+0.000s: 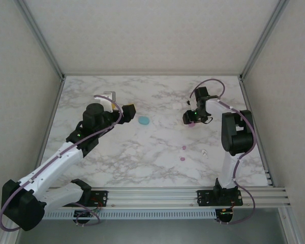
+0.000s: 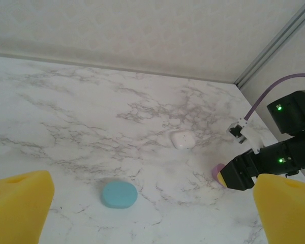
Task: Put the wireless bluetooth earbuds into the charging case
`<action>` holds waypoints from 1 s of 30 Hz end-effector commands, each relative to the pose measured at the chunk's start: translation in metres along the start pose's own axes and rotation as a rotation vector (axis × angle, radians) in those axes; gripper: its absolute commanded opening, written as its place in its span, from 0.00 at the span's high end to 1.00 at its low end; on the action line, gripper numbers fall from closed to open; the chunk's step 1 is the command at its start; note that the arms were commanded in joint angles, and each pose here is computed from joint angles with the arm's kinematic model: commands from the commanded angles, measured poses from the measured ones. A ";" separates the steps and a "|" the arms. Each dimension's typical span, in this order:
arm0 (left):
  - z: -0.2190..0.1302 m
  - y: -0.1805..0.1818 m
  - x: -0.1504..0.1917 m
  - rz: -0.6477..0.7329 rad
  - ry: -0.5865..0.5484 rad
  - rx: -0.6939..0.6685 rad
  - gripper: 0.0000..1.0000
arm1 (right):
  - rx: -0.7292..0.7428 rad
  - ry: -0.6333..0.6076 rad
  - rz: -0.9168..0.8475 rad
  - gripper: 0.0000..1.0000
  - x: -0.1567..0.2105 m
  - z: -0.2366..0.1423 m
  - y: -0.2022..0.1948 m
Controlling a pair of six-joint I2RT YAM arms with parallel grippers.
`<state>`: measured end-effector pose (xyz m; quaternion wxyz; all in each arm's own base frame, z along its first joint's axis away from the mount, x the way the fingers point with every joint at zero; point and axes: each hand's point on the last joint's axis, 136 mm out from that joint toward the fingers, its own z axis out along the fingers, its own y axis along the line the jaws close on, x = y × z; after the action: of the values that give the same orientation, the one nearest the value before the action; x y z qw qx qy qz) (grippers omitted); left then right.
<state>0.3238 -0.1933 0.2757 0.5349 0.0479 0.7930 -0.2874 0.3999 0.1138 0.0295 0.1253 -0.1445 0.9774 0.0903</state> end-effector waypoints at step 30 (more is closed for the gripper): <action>-0.016 0.002 -0.010 0.013 -0.056 -0.007 0.00 | -0.185 -0.151 0.294 0.39 -0.037 -0.042 -0.005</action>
<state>0.3189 -0.1894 0.2859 0.5476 0.0464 0.7831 -0.2912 0.4178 0.1083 0.0533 0.1377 -0.0433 0.9781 0.1497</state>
